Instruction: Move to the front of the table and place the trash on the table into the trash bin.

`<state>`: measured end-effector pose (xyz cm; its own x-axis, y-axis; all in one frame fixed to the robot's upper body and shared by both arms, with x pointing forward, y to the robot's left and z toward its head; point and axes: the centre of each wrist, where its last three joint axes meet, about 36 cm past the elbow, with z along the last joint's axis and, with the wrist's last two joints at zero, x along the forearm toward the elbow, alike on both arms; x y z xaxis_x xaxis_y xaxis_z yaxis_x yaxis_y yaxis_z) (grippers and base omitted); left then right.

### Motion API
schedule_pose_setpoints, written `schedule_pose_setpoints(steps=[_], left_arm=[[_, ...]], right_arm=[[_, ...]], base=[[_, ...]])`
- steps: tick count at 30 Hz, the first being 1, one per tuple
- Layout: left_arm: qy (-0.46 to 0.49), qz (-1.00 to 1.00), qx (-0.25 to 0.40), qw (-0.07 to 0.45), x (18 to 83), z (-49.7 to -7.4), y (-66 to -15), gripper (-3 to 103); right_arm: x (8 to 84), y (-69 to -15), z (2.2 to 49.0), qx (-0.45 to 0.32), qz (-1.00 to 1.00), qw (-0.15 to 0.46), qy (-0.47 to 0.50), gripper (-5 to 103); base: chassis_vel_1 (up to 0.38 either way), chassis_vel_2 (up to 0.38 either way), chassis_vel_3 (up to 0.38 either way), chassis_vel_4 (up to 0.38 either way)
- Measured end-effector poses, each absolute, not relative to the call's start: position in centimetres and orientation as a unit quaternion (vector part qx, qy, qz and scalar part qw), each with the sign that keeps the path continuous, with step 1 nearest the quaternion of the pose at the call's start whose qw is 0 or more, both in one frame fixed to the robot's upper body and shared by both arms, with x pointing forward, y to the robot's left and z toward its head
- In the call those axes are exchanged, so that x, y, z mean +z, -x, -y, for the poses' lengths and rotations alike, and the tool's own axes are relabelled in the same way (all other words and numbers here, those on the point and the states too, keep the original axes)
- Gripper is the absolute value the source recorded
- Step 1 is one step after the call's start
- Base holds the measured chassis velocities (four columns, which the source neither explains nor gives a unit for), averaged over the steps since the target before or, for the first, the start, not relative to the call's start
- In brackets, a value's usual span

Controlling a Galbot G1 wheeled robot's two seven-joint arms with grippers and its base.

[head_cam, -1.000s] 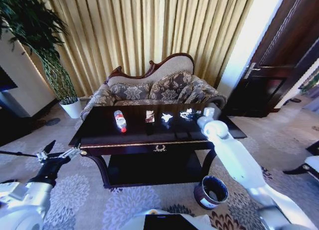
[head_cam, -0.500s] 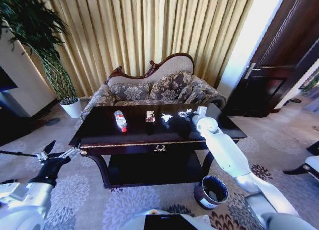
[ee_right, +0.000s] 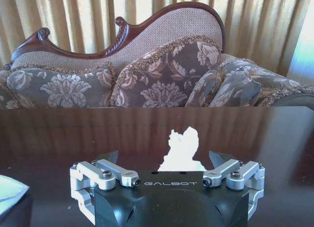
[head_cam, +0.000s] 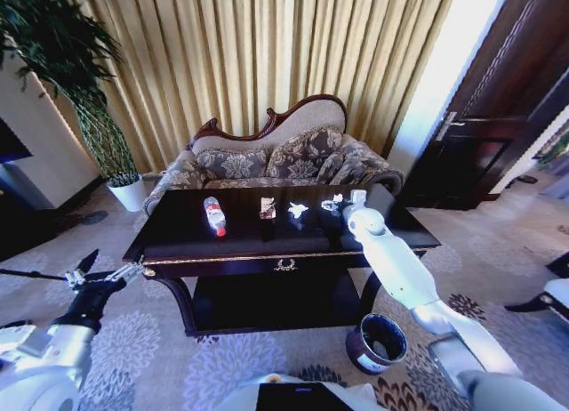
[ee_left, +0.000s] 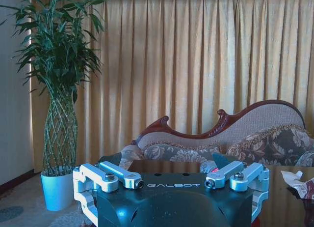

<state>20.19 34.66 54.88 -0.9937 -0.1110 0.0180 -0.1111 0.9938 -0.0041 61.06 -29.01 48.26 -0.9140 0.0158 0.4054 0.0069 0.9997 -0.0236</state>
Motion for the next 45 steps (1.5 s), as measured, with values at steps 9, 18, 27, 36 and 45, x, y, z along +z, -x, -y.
schedule_pose_setpoints(steps=[9, 18, 27, 36, 45], left_arm=[[-0.055, 0.998, 0.006, 0.007, 54.9, -34.6, -20.3, 100], [-0.051, 0.999, 0.007, 0.001, 55.2, -34.9, -20.3, 100], [-0.041, 0.999, 0.002, -0.010, 55.3, -35.1, -20.3, 100], [-0.039, 0.999, 0.000, -0.013, 55.4, -35.2, -20.2, 100], [-0.040, 0.999, 0.004, -0.015, 55.4, -35.1, -20.3, 100]], right_arm=[[47.9, -61.4, 29.4, 0.013, 0.977, 0.213, 0.014, 100], [47.5, -61.3, 29.2, 0.015, 0.977, 0.212, 0.011, 77], [47.4, -60.9, 29.1, 0.020, 0.977, 0.212, 0.010, 44], [46.9, -60.3, 29.2, 0.022, 0.977, 0.214, 0.007, 13], [47.7, -59.1, 29.5, 0.005, 0.982, 0.186, -0.007, 0]], base=[[0.000, 0.000, 0.000, 0.000], [0.000, 0.000, 0.000, 0.000], [0.000, 0.000, 0.000, 0.000], [0.000, 0.000, 0.000, 0.000], [0.000, 0.000, 0.000, 0.000]])
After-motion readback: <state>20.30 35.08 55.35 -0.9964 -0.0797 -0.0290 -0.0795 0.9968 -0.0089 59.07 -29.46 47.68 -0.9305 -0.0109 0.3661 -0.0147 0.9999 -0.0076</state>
